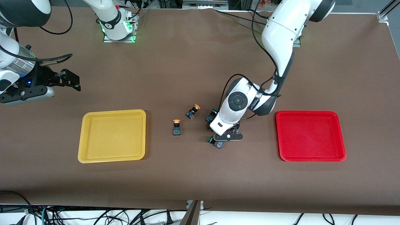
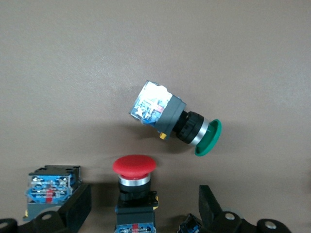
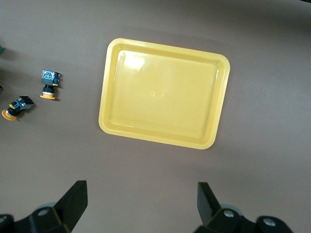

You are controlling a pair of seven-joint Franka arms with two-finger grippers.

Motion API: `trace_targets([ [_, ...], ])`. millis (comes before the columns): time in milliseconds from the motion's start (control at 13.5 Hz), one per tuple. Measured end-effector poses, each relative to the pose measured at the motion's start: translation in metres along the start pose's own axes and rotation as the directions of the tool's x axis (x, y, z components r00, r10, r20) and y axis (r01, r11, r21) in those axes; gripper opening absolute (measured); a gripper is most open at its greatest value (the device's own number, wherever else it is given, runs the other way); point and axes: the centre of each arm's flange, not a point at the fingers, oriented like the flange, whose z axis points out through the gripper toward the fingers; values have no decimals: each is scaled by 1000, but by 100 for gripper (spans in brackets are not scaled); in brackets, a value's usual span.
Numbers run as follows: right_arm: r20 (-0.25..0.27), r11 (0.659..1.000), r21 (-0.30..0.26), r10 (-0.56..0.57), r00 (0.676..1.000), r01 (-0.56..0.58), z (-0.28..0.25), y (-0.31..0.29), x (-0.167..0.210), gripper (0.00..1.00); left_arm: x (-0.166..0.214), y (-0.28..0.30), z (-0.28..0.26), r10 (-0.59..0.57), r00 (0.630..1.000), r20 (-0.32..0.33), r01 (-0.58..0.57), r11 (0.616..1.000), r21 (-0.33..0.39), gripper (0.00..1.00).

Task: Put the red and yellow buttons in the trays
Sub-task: 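Grasp the red-capped button with the left gripper and lift it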

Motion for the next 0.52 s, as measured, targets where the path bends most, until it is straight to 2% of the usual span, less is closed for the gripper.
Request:
trace_targets([
  [296, -34, 1000, -4, -2, 999, 2, -4, 0, 3, 100, 1, -2, 2, -2, 1000, 1, 2, 1000, 5, 94],
  [444, -52, 1000, -6, -3, 999, 2, -8, 0, 5, 100, 1, -3, 3, -3, 1000, 0, 3, 1000, 6, 76],
  [518, -67, 1000, -8, -3, 998, 2, -10, 1, 6, 100, 2, -4, 3, -3, 1000, 0, 3, 1000, 7, 71],
])
